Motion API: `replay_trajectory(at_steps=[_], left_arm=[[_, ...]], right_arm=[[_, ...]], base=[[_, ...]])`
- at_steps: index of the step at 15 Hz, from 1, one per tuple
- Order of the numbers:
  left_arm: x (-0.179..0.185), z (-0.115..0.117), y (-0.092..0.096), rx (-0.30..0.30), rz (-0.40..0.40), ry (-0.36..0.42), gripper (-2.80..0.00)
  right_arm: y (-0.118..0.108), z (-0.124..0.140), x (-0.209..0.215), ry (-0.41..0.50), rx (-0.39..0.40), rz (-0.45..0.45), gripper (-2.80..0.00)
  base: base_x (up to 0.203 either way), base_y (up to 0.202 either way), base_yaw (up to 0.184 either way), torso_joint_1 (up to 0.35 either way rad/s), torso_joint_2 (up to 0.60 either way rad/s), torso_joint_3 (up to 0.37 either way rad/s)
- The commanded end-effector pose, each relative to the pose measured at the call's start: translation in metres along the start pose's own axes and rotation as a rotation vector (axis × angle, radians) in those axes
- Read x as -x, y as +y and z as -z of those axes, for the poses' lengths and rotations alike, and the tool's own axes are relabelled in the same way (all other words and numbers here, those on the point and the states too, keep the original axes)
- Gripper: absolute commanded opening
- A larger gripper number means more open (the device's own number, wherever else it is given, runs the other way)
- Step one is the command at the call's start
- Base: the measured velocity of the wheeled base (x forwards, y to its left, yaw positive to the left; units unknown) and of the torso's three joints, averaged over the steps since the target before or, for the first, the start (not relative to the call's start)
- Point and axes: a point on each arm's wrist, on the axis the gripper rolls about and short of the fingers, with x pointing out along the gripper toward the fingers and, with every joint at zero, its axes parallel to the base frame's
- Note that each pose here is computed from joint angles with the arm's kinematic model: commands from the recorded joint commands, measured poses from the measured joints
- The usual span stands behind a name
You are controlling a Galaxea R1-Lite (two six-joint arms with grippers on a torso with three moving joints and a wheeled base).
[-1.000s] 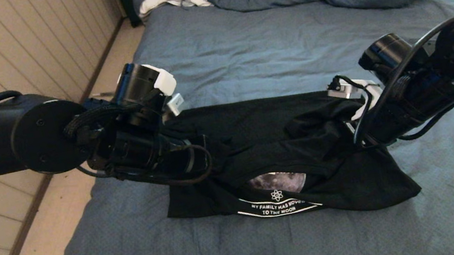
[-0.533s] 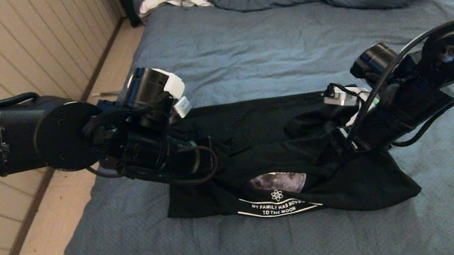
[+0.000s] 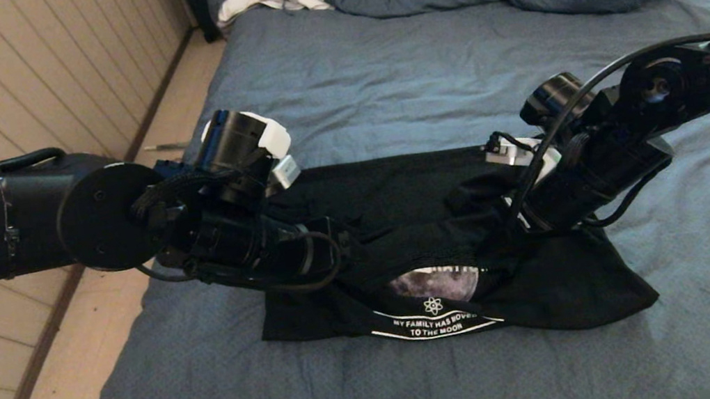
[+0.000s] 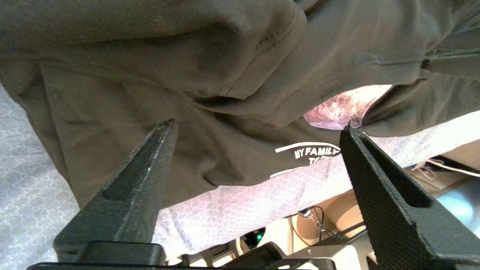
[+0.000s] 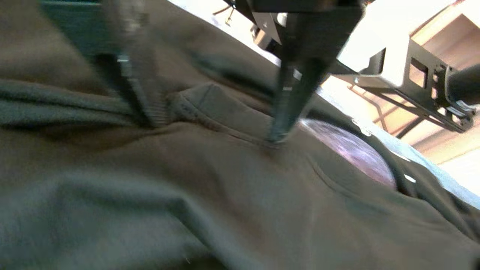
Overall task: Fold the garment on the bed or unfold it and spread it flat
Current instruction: Fold the black T-shirt
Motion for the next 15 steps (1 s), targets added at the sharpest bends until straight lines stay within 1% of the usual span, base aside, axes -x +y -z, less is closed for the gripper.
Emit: replay_trajectory(at_steps=[1,5,9,11,15], left_arm=[[-0.001,0.000,0.000,0.004,-0.001,0.004,0.00],[-0.003,0.001,0.000,0.006,0.000,0.008,0.00],[0.001,-0.004,-0.002,0.003,0.007,-0.015,0.00],[0.007,-0.006,-0.003,0.002,0.015,-0.032,0.00],[0.010,-0.004,-0.002,0.003,0.013,-0.029,0.00]], right_arm=[[0.002,-0.003,-0.001,-0.004,0.005,-0.006,-2.80],[0.003,-0.003,0.002,-0.011,0.008,-0.004,-2.80],[0.005,-0.006,0.009,-0.039,0.016,-0.005,-2.80],[0.009,-0.015,0.024,-0.103,0.026,-0.009,-2.80],[0.013,-0.032,0.048,-0.219,0.031,-0.011,-2.80]], base=[[0.000,0.000,0.000,0.000,0.00,0.000],[0.000,0.000,0.000,0.000,0.00,0.000],[0.000,0.000,0.000,0.000,0.00,0.000],[0.000,0.000,0.000,0.000,0.00,0.000],[0.000,0.000,0.000,0.000,0.00,0.000]])
